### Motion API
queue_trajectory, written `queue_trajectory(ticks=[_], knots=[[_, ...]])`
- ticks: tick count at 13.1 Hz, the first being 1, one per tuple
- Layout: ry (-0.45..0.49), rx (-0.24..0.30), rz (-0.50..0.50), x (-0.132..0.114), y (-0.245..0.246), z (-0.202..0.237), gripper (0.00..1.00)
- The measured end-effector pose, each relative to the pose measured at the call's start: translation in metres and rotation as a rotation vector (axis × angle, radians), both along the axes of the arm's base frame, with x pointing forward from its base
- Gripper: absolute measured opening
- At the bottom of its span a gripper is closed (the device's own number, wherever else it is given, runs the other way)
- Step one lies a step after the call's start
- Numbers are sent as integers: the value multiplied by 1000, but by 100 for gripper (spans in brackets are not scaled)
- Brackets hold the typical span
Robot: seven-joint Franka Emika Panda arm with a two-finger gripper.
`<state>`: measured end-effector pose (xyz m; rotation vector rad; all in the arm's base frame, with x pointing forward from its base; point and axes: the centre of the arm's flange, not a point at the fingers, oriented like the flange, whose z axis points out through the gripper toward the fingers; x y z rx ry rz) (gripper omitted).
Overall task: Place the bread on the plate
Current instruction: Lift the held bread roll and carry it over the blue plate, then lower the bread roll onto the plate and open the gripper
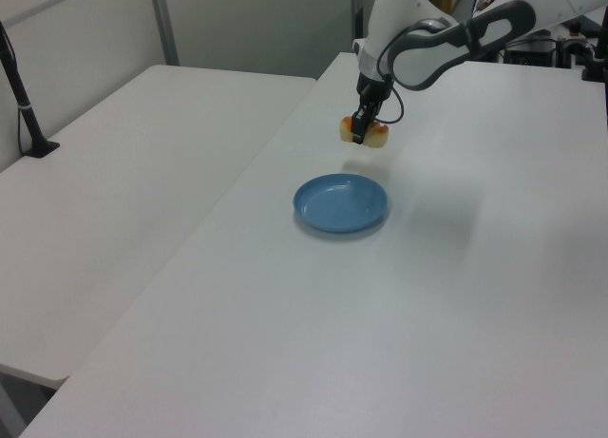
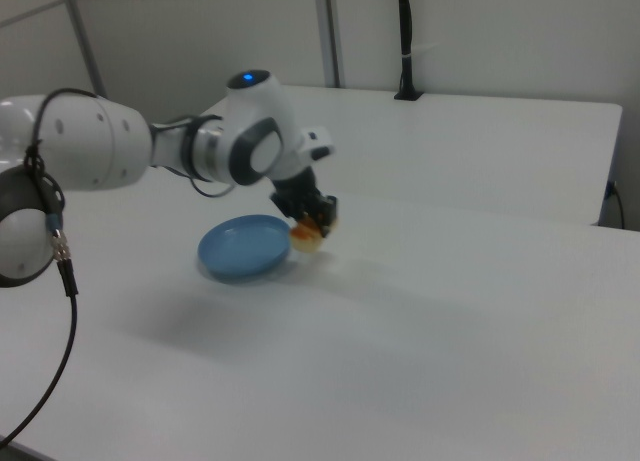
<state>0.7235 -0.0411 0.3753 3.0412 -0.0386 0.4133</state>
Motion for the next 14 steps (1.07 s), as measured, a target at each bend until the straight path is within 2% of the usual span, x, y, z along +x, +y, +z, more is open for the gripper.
queue_trajectory(ticks=[2,5,8,10,11,13,14], knots=[[-2,27,3,-1,41,8,41],[18,48,19,-6,114,-6,41],[52,49,24,-11,147,-30,41],[74,35,26,-11,152,-49,45],[79,30,25,-10,150,-56,56],[74,18,28,-9,145,-59,87],[70,15,28,-8,145,-58,97]])
